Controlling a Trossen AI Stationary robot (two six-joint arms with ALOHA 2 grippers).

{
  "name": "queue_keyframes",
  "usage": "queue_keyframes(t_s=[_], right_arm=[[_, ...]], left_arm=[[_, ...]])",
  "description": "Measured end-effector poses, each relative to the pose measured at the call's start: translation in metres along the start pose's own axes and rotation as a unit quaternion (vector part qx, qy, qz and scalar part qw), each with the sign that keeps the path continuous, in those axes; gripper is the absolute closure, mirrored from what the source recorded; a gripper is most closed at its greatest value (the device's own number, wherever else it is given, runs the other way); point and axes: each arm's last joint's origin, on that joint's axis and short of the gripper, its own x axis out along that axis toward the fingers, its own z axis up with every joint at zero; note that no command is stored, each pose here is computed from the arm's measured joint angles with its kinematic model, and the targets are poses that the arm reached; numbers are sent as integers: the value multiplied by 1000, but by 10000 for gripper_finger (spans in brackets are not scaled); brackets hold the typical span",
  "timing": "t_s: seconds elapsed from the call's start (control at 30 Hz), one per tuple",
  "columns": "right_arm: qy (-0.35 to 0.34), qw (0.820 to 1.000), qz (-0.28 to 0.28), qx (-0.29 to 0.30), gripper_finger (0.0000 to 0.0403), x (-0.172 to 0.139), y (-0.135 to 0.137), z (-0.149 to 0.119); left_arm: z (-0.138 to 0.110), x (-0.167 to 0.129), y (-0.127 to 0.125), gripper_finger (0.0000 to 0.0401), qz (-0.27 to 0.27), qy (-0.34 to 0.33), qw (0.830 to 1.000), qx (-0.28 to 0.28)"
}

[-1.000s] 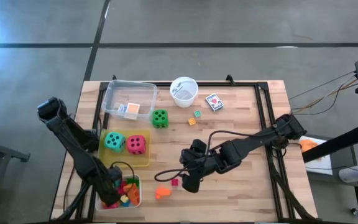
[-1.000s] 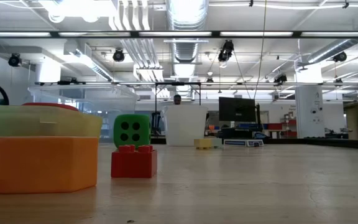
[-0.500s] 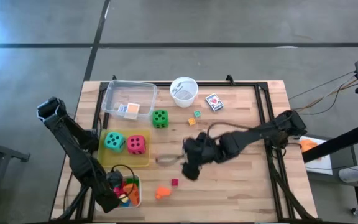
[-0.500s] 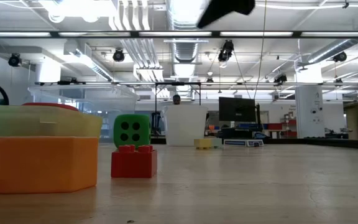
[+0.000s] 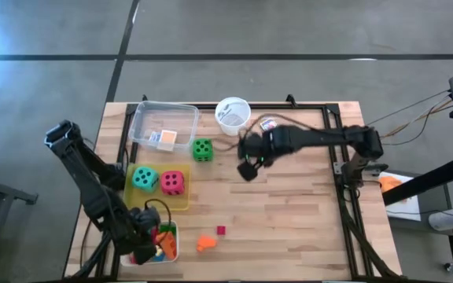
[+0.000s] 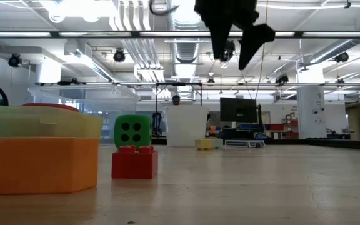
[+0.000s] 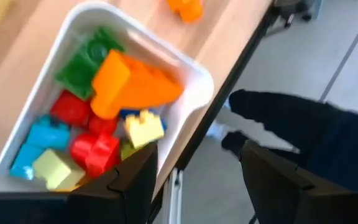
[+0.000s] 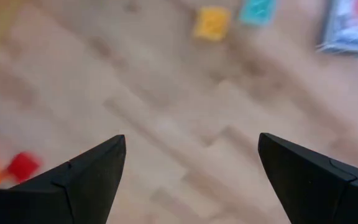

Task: Pick & Place Toys
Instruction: Put the red deck of cards into the transparent bin

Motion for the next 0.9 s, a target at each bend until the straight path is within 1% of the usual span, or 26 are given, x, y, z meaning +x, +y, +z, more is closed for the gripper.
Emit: queue_keyframes(t_s=[0.13, 0.33, 0.4, 0.5, 0.67, 0.8, 0.9], right_arm=[[10, 999, -29, -17, 42, 10, -28, 26], [35, 997, -60, -35, 42, 29, -77, 58], [50, 996, -52, -45, 42, 35, -93, 63], [62, 997, -19, -52, 42, 47, -118, 68], [66, 997, 9, -26, 42, 69, -159, 74], [63, 998, 11, -19, 42, 84, -179, 76], [50, 999, 13, -12, 42, 91, -188, 78]], left_arm=[[12, -9, 3, 181, -14, -25, 999, -38], [30, -12, 5, 181, -20, -47, 995, -86], [36, -12, 6, 181, -21, -55, 992, -108], [46, -14, 6, 181, -32, -66, 988, -139], [64, -19, 6, 181, -61, -89, 977, -182], [85, -33, 5, 181, -81, -116, 965, -222], [103, -47, 6, 181, -92, -143, 955, -242]])
